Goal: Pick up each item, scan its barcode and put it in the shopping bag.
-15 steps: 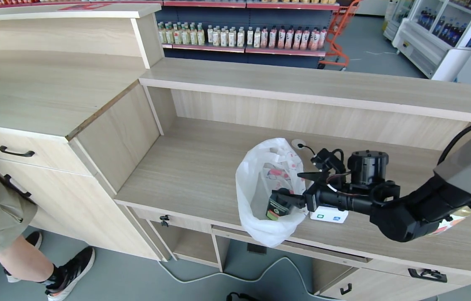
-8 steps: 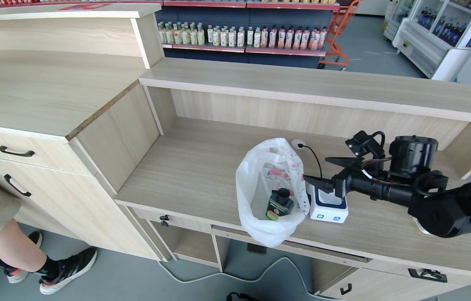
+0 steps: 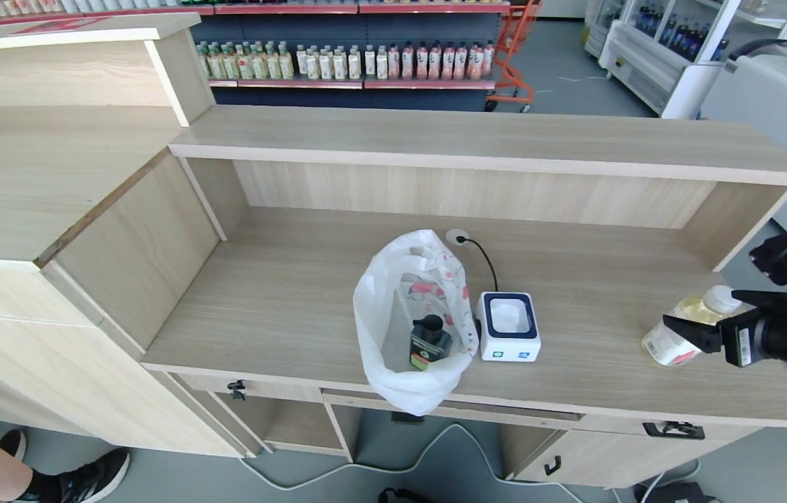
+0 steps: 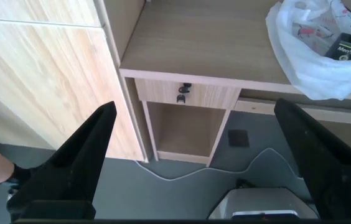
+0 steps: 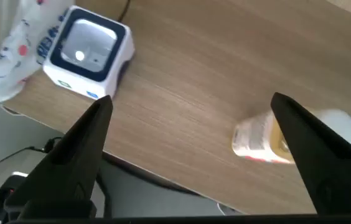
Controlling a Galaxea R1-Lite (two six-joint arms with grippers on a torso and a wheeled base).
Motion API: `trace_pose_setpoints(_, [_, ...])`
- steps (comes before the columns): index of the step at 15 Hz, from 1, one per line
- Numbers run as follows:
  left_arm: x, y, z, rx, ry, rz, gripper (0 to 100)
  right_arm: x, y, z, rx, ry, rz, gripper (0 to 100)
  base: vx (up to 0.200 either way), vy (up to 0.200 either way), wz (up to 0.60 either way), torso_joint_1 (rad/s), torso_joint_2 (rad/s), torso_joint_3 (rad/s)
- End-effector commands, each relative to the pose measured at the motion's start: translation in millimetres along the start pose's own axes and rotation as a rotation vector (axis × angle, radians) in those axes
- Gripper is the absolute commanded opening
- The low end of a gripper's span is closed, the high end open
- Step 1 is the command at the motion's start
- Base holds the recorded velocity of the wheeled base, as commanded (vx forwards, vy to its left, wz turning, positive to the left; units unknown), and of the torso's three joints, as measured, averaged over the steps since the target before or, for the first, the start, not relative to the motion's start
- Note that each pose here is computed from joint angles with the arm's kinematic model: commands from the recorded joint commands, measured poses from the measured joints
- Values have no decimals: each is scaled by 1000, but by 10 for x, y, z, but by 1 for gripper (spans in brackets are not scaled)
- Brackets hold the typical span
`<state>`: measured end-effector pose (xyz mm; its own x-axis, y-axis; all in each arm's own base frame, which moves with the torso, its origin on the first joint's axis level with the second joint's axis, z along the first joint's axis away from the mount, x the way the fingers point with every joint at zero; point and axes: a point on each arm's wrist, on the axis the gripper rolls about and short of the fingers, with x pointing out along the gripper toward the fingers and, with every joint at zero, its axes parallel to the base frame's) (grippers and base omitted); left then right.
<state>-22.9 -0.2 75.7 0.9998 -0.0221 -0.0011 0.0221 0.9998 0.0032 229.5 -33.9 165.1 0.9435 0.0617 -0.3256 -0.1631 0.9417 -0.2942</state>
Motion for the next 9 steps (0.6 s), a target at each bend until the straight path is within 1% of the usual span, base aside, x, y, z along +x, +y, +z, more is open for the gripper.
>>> trace_pose_setpoints(1, [0,0,-1,0,0,1,100,-446,-113,-10,9,23,-195,100,0,0,-600,-2,7,-2])
trace_pose_setpoints(2, [0,0,-1,0,0,1,100,-494,-172,-56,36,69,-263,100,0,0,-600,-2,2,7])
trace_pose_setpoints(3, [0,0,-1,0,0,1,100,-458,-217,-102,101,87,-275,100,0,0,0,0,0,0])
trace_pose_setpoints(4, [0,0,-1,0,0,1,100,-316,-252,-184,185,119,-267,100,0,0,0,0,0,0])
trace_pose_setpoints(6, [0,0,-1,0,0,1,100,-103,-276,-283,232,116,-261,100,0,0,0,0,0,0])
trace_pose_setpoints(7, [0,0,-1,0,0,1,100,208,-235,-384,298,92,-230,100,0,0,0,0,0,0])
trace_pose_setpoints(9, [0,0,-1,0,0,1,100,534,-230,-497,318,54,-218,100,0,0,0,0,0,0])
